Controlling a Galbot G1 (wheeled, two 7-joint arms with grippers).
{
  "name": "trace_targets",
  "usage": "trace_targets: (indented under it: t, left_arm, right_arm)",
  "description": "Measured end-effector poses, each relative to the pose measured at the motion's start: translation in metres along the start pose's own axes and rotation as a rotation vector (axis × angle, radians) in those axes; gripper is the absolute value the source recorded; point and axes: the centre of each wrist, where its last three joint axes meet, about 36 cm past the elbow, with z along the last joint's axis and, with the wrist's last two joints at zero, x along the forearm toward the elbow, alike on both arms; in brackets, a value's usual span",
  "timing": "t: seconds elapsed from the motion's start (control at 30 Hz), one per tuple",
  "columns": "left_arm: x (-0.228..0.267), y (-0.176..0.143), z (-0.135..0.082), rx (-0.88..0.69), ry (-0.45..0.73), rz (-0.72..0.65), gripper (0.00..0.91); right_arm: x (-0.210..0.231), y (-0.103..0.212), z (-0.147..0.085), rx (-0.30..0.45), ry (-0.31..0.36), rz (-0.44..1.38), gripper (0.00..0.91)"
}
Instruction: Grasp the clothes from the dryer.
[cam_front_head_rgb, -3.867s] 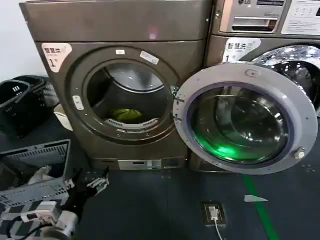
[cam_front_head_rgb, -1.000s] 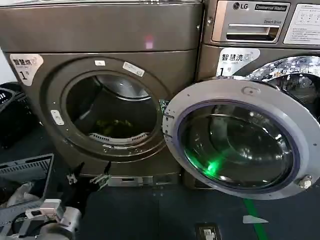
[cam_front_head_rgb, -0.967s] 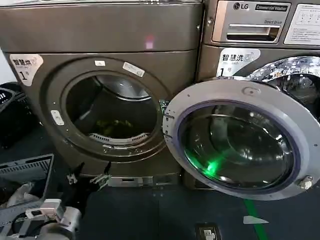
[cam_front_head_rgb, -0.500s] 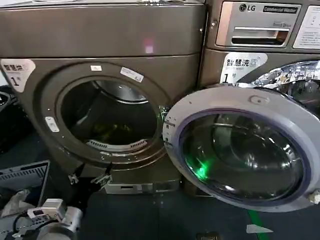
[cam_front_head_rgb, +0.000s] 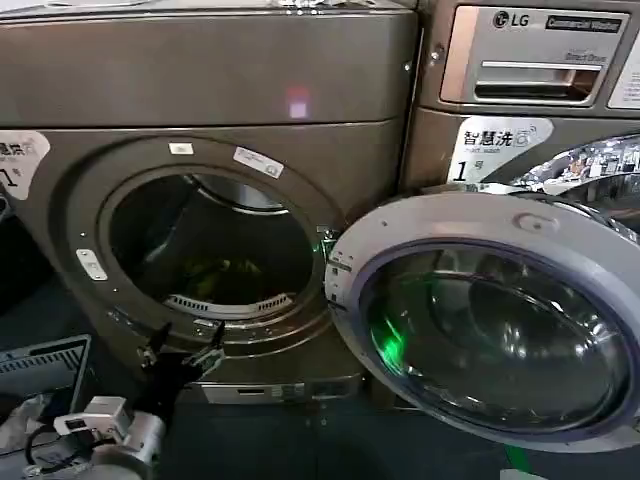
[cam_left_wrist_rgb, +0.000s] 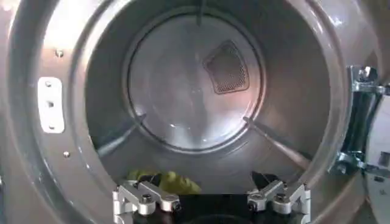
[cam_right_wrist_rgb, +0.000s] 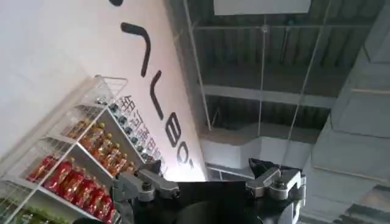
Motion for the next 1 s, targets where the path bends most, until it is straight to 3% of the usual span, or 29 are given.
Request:
trace_targets:
  t: [0.53,1.0]
  left_arm:
    - [-0.026,0.0,0.003,0.01,-0.02,0.018,0.907]
    - [-0.101,0.004,0.004,0.01,-0.061,0.024,0.907]
  right_arm:
    - [0.008,-0.007,-0.009,0.03,-0.003,-0.003,0.907]
    - [0.013,-0.018,-0.023,0.057,-0.009,-0.002,0.907]
